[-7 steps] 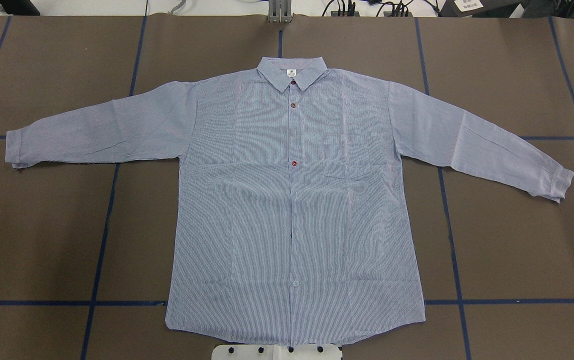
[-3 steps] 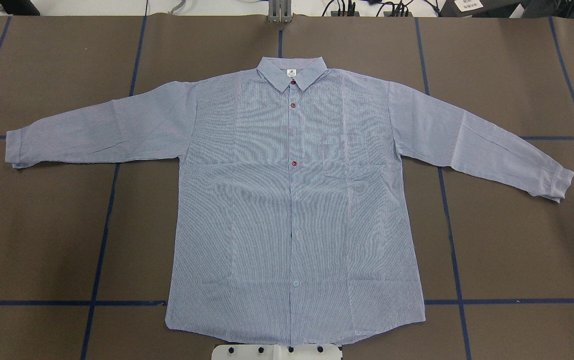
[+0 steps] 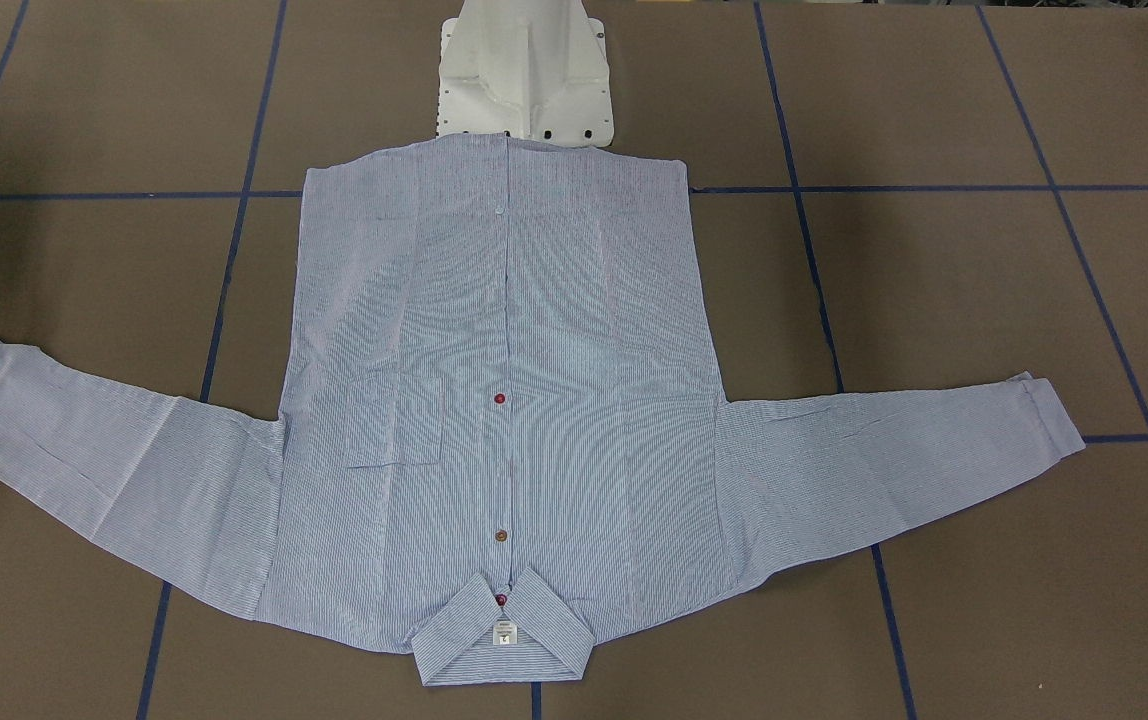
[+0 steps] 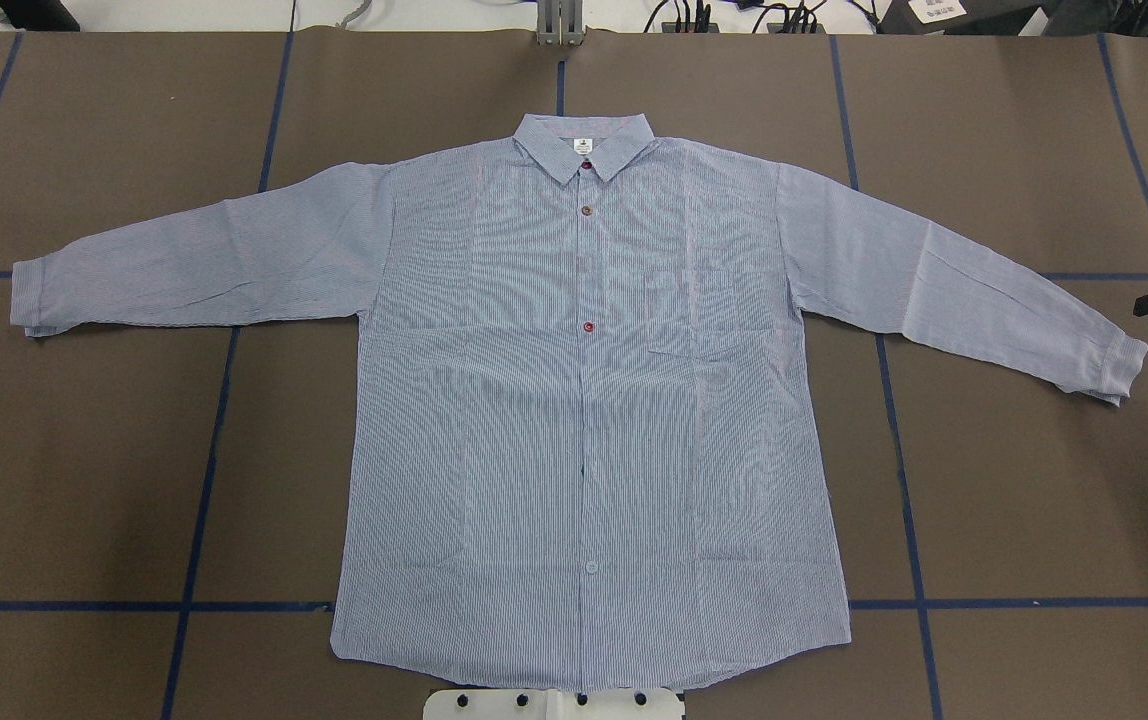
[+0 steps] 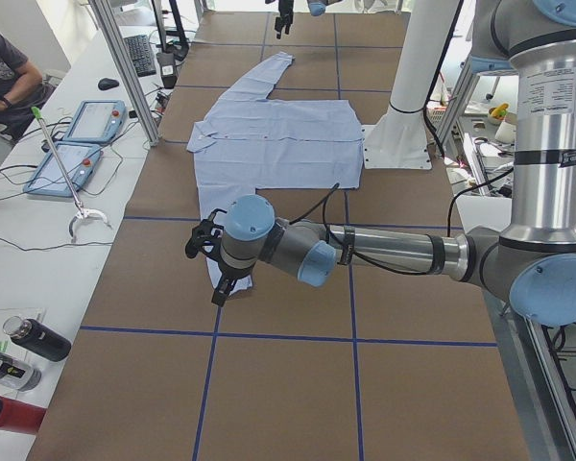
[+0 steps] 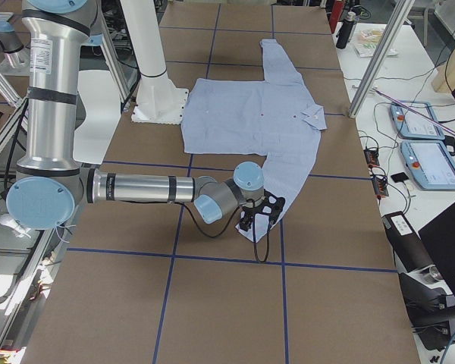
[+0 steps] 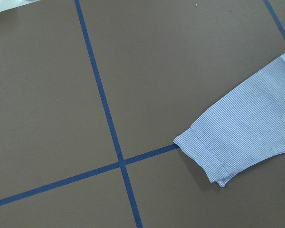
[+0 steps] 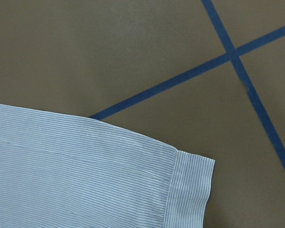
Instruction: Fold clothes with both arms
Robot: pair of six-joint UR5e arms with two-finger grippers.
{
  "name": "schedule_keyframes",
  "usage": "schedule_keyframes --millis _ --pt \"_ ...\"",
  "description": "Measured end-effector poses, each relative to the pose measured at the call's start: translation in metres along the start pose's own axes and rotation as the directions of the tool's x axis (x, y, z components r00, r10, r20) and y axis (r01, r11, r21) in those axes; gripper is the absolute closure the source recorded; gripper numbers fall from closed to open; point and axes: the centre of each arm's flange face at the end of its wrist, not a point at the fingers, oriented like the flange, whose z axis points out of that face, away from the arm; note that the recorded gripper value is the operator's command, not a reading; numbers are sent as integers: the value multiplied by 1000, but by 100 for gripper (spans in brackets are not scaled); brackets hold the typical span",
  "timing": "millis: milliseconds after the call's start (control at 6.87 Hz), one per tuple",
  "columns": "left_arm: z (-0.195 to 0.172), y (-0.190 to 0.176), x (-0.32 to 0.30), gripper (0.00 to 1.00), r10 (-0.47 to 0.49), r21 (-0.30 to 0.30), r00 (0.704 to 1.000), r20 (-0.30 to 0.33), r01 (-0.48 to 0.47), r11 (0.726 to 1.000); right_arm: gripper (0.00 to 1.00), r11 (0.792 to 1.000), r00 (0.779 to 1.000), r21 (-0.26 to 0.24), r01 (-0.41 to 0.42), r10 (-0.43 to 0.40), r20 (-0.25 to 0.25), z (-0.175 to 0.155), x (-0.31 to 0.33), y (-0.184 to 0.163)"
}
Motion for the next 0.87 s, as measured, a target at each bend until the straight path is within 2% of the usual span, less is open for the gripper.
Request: schedule_keyframes --millis 291,437,873 --pt "0 2 2 1 -8 -3 1000 -29 8 1000 4 1000 999 12 -28 28 -37 23 -1 12" --pt "1 3 2 1 -11 -4 999 -31 11 1000 4 999 998 3 -40 40 -53 33 1 16" --pt "-1 3 3 1 -8 -2 999 -34 8 1000 16 998 995 -31 -48 45 -84 53 7 24"
